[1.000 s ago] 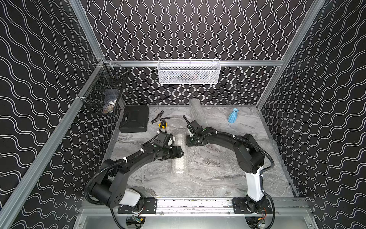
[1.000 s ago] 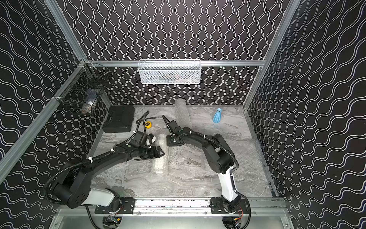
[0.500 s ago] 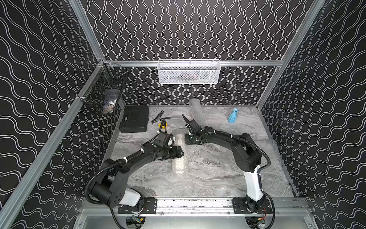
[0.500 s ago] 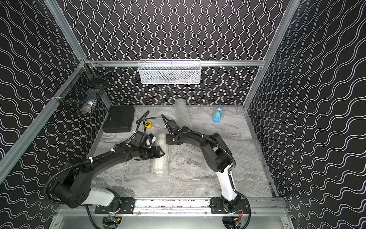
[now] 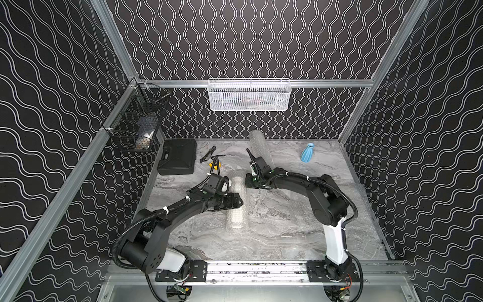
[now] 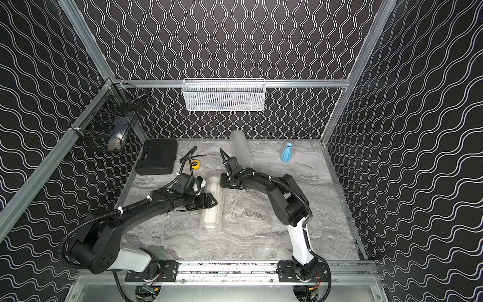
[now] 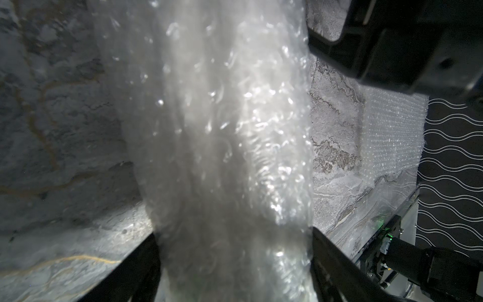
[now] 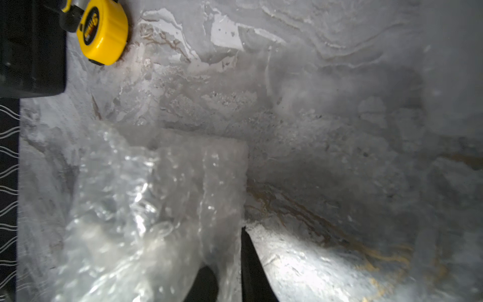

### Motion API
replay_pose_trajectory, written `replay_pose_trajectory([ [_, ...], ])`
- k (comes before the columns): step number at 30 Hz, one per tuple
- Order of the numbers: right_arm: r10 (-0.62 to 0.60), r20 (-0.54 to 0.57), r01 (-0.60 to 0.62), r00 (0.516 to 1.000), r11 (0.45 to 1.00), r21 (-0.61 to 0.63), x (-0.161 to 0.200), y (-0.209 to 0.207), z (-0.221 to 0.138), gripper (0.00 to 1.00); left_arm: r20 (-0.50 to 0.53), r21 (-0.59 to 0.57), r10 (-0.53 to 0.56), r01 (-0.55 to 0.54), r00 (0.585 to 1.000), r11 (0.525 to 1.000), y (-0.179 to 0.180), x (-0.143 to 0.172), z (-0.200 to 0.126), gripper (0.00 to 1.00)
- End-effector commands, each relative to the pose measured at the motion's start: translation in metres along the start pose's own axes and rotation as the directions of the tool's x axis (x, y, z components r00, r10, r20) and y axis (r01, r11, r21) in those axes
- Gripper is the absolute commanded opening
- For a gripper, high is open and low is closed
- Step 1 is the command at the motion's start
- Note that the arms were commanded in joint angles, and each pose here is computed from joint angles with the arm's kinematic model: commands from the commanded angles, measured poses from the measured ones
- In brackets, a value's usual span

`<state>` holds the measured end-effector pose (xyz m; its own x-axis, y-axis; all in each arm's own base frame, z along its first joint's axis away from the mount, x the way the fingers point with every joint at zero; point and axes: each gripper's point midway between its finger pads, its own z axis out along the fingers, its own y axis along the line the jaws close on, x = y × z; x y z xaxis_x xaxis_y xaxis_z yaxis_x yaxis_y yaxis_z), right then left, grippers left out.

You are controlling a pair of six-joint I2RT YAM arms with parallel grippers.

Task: Unwrap the vase from the bubble wrap
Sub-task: Unwrap the bubble wrap at the center of the board.

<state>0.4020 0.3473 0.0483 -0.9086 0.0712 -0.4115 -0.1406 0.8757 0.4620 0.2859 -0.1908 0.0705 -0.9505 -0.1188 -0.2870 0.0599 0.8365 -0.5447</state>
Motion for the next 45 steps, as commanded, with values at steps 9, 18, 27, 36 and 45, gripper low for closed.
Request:
replay_pose_trajectory([
  [9,0.189,0.029,-0.175,0.982,0.949,-0.263,-0.021,0.019,-0.008,0.11,-0.049,-0.01,0.016,-0.016,0.999,1.0,0.005,0.012,0.004,0.83],
  [18,0.177,-0.009,-0.174,0.984,0.954,-0.243,-0.012,0.011,-0.01,0.19,-0.045,-0.013,0.016,-0.016,0.999,1.0,0.005,0.012,0.003,0.83],
  [27,0.152,-0.062,-0.162,0.986,0.962,-0.219,0.017,0.002,-0.021,0.27,-0.029,-0.017,0.019,-0.02,0.999,1.0,0.004,0.009,-0.001,0.83],
  [36,0.075,-0.108,-0.094,0.991,0.98,-0.175,0.046,0.004,-0.029,0.29,-0.023,-0.012,0.01,-0.01,1.0,1.0,0.004,0.008,0.0,0.83],
  [45,0.043,-0.142,-0.062,0.989,0.989,-0.134,0.066,0.001,-0.039,0.28,-0.008,-0.002,-0.002,0.002,1.0,1.0,0.003,0.006,0.0,0.83],
])
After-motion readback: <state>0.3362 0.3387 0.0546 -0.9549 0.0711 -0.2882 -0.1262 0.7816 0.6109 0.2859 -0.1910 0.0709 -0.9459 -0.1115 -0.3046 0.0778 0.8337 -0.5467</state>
